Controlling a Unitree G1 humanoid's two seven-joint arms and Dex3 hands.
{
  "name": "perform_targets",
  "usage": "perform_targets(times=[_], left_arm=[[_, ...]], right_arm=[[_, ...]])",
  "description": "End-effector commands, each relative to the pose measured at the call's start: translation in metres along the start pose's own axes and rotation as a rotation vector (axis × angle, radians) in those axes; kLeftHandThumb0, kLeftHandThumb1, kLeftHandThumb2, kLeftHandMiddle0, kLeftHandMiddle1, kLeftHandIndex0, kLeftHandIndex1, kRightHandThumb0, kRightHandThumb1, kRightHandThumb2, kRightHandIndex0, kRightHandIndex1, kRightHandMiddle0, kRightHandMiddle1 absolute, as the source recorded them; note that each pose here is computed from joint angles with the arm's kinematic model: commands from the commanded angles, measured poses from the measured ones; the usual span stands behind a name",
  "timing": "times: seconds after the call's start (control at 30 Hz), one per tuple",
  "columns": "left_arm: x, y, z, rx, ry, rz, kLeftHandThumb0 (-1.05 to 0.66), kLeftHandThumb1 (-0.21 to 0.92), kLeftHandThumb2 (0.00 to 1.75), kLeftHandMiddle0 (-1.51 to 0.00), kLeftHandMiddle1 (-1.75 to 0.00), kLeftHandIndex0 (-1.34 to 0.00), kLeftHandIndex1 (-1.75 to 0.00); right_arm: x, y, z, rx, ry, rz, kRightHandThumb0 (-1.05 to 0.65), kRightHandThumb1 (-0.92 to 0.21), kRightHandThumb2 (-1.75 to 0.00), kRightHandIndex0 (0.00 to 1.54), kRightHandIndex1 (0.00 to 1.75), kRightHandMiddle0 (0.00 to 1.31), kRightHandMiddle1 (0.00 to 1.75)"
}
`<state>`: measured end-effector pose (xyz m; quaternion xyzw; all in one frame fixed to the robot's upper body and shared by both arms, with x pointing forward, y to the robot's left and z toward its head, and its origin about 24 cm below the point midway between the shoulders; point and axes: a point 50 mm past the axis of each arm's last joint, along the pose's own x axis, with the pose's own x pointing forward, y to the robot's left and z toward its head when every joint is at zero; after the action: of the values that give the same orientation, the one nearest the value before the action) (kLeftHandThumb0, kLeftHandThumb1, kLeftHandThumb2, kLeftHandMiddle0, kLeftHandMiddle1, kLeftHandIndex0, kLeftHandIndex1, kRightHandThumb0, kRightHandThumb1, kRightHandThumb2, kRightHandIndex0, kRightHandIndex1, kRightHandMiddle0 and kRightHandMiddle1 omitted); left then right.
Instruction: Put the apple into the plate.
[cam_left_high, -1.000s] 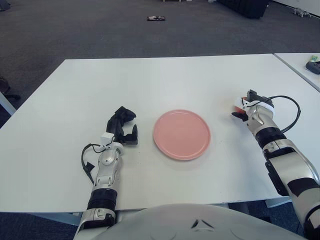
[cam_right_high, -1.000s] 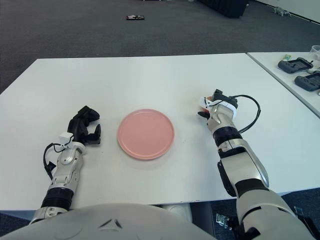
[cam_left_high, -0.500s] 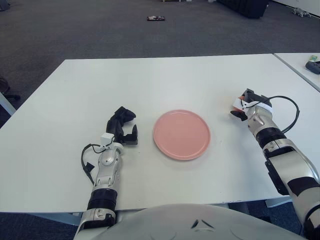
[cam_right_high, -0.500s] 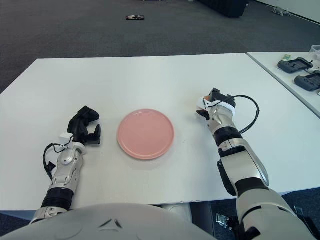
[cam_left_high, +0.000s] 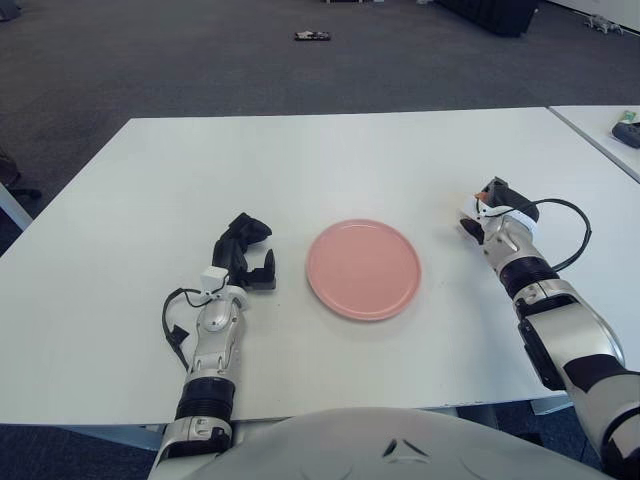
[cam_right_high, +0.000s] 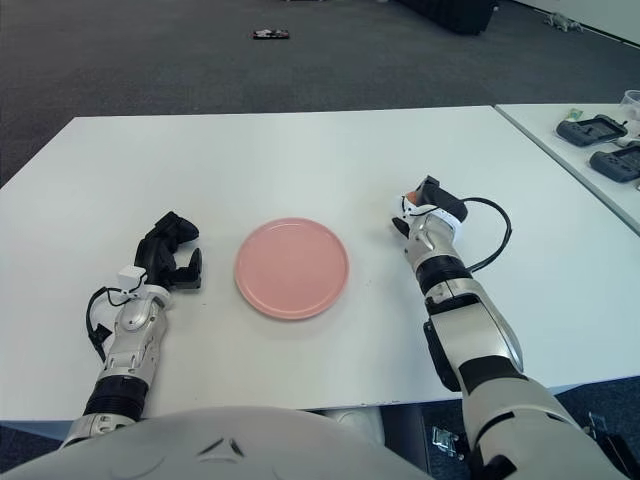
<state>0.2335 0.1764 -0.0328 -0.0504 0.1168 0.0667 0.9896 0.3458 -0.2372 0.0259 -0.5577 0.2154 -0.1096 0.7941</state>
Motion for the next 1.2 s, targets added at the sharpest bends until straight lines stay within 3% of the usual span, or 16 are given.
perform_targets(times=[0.0,0.3,0.67,0.73,0.83,1.0,1.17], left_arm=[[-0.009,0.005,-0.023,-0.013,0.122,0.027,-0.01,-0.09,1.75,-0.92,-1.75,-0.72,-1.65],[-0.009,0.005,-0.022,-0.013,0.117,0.024,-0.01,-0.09,1.75,-0.92,-1.75,-0.73,-1.65],[-0.008,0.006,-0.022,-0.012,0.122,0.025,-0.01,-0.09,1.75,-0.92,-1.75,-0.73,-1.65],[-0.008,0.006,-0.022,-0.019,0.12,0.027,-0.01,-0.09,1.75,-0.92,-1.75,-0.73,-1.65],[-0.008,0.006,-0.022,-0.022,0.119,0.028,-0.01,-0.09,1.75,-0.92,-1.75,-0.73,-1.65],[-0.007,0.005,-0.021,-0.016,0.115,0.023,-0.01,-0.09,1.75,-0.92,-1.75,-0.73,-1.65],[-0.007,0.004,-0.021,-0.018,0.11,0.02,-0.01,-0.09,1.75,-0.92,-1.75,-0.73,-1.64]], right_arm=[[-0.003,0.011,-0.005,0.056,0.012,0.03,-0.01,0.02,-1.66,0.9,1.64,0.64,1.74],[-0.003,0.007,-0.005,0.182,0.0,-0.028,-0.01,0.03,-1.67,0.93,1.61,0.64,1.75],[-0.008,0.002,-0.003,0.5,-0.083,-0.1,0.0,0.08,-1.73,0.96,1.62,0.67,1.75],[-0.01,-0.005,0.007,0.654,-0.103,-0.127,0.0,0.08,-1.74,0.94,1.65,0.68,1.75],[-0.012,-0.008,0.01,0.712,-0.112,-0.136,0.0,0.07,-1.74,0.91,1.7,0.67,1.75],[-0.013,-0.01,0.014,0.958,-0.125,-0.084,0.0,0.07,-1.75,0.91,1.7,0.67,1.75],[-0.028,-0.024,0.046,1.106,-0.231,-0.055,0.0,0.08,-1.75,0.94,1.67,0.68,1.75]])
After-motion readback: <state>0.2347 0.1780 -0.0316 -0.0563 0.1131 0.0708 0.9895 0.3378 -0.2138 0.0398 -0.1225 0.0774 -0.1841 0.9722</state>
